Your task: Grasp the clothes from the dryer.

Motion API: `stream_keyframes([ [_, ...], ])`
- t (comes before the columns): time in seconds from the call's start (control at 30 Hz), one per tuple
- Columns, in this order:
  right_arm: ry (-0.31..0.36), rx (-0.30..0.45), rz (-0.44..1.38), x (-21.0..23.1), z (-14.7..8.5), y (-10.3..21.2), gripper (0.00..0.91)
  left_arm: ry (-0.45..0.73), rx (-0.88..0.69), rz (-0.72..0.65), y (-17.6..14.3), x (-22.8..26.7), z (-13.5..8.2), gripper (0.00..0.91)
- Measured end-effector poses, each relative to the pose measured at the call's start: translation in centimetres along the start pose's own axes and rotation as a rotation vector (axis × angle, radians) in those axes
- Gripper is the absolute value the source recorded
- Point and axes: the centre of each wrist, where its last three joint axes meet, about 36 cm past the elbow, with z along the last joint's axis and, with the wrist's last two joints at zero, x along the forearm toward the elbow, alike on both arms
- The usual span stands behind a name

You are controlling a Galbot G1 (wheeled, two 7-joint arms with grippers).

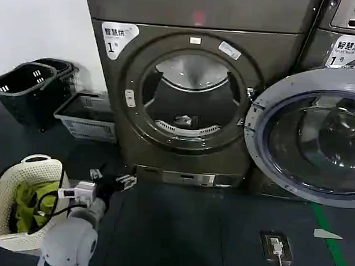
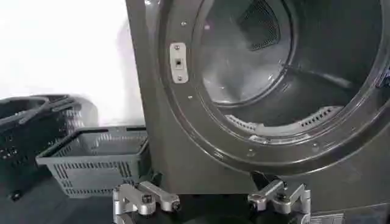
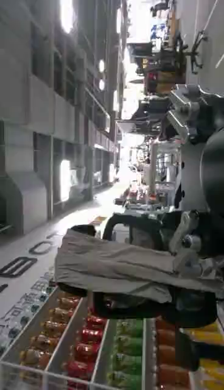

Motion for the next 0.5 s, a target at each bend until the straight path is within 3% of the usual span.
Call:
stream_keyframes([
  [0.5, -0.025, 0.0, 0.043, -0.5, 1.4, -0.3, 0.907, 0.008, -0.008, 0.01, -0.5, 0.2, 0.2, 0.907],
])
